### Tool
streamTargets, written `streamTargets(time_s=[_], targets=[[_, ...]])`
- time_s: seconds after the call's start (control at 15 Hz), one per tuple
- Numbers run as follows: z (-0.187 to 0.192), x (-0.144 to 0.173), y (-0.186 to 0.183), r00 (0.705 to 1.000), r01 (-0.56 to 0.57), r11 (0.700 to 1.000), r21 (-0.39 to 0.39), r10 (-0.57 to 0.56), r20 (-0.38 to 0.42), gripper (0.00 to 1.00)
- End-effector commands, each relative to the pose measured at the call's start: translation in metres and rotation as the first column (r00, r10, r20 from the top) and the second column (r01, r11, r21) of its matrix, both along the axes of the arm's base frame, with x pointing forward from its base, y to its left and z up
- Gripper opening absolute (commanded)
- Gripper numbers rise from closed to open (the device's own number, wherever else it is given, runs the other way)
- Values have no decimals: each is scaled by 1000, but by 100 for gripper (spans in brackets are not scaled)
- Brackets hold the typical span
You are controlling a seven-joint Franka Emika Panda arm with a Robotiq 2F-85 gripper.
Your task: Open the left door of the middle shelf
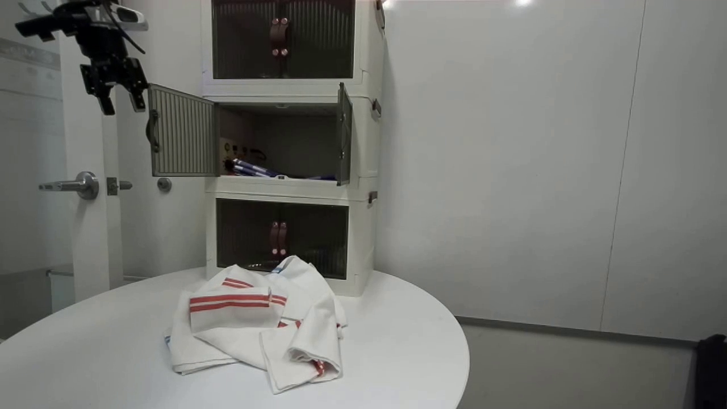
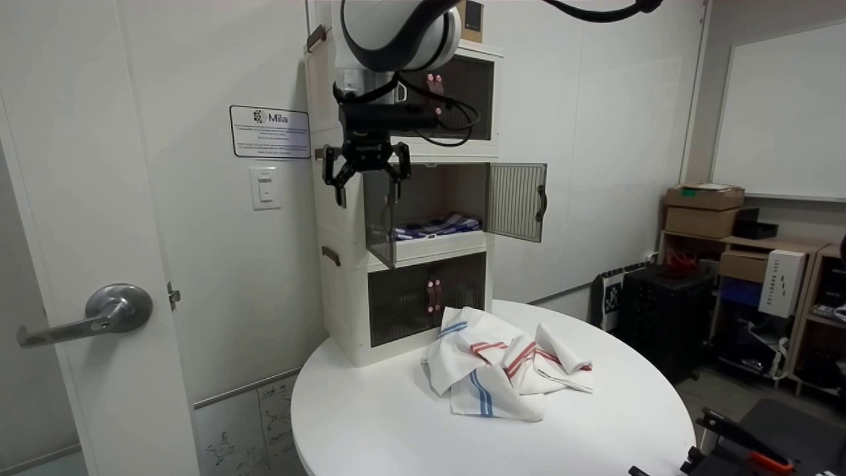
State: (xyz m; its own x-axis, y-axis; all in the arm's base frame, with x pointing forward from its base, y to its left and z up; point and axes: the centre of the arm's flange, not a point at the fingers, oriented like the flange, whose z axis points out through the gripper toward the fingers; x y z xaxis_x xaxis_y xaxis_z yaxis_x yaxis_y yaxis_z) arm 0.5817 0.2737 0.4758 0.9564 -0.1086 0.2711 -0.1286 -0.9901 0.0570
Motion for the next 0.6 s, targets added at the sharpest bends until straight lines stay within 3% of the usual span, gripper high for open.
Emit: streamTargets(time_s=[0.0, 0.33, 0.47, 0.53], targets=[[-12, -33, -18, 999, 24, 1000, 13, -24, 38, 100], [-21, -64, -50, 998, 62, 998, -23, -62, -10, 100], [8, -65, 2, 997, 64, 996, -59, -66, -46, 100], [18, -75, 7, 996, 56, 996, -72, -61, -61, 100]])
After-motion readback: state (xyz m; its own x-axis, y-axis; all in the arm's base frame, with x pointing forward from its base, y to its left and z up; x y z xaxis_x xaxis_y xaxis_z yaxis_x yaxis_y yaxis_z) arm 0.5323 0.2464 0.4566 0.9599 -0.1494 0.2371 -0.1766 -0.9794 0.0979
